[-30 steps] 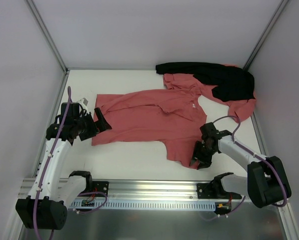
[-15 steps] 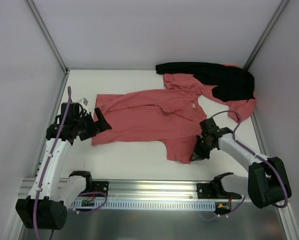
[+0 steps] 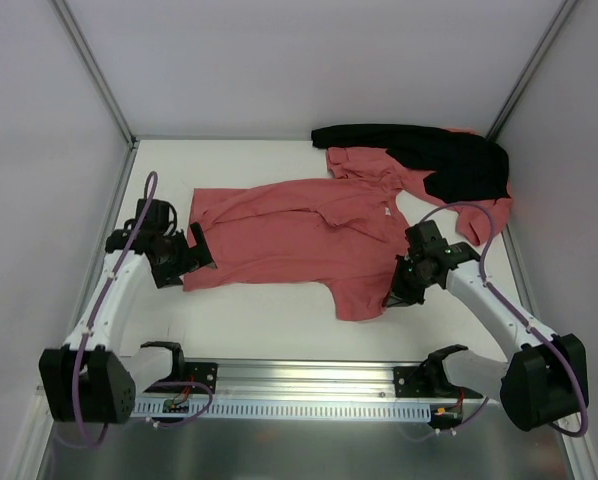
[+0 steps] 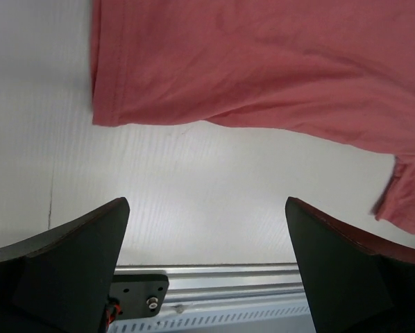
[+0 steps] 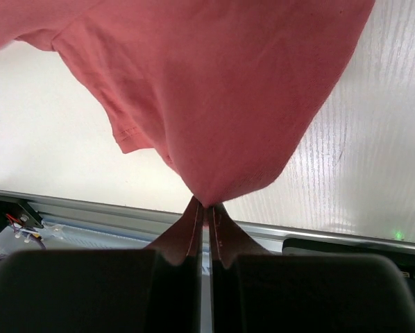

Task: Fold and stack the t-shirts
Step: Grap the side of the flattened tshirt closest away from the robot with both arms

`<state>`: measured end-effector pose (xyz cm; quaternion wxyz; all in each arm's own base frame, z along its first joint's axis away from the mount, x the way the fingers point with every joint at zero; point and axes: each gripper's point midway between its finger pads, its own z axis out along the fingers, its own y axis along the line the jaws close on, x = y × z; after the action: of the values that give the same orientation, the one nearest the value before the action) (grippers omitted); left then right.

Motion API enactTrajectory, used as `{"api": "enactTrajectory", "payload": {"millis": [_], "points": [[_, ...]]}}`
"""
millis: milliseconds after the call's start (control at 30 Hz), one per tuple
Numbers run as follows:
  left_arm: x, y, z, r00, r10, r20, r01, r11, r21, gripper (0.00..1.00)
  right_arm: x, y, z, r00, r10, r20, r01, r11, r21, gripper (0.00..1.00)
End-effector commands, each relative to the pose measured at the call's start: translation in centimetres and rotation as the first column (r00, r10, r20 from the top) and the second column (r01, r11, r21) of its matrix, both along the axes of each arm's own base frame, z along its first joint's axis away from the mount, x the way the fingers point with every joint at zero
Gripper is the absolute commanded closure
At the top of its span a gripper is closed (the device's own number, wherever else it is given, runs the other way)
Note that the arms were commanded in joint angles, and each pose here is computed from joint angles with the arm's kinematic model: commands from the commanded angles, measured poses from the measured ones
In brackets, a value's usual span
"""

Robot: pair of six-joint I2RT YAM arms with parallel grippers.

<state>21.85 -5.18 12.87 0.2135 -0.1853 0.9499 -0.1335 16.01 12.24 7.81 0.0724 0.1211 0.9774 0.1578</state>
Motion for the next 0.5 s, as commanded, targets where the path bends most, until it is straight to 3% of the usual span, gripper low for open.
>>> {"api": "enactTrajectory", "payload": {"millis": [0, 67, 233, 467], "points": [[-0.7, 1.7, -1.8, 0.988, 0.064, -0.141, -0.058, 0.997, 0.041, 0.01, 0.1, -0.3, 1.3, 1.0, 0.024, 0.014, -0.024, 0.999, -0.021, 1.0], [-0.4, 2.3, -3.0, 0.976, 0.109, -0.186, -0.11, 0.994, 0.006, 0.01, 0.2, -0.3, 1.7, 0.999, 0.027, 0.022, -0.026, 0.999, -0.02, 1.0], [2.6, 2.8, -4.4, 0.97, 0.196, -0.142, -0.213, 0.97, -0.115, 0.01, 0.2, -0.3, 2.0, 0.999, 0.029, 0.024, -0.029, 0.999, -0.015, 1.0], [3.9, 3.6, -6.5, 0.965, 0.23, -0.128, -0.254, 0.942, -0.219, 0.01, 0.0, -0.5, 2.3, 1.0, 0.022, 0.023, -0.022, 1.0, -0.009, 1.0]]}}
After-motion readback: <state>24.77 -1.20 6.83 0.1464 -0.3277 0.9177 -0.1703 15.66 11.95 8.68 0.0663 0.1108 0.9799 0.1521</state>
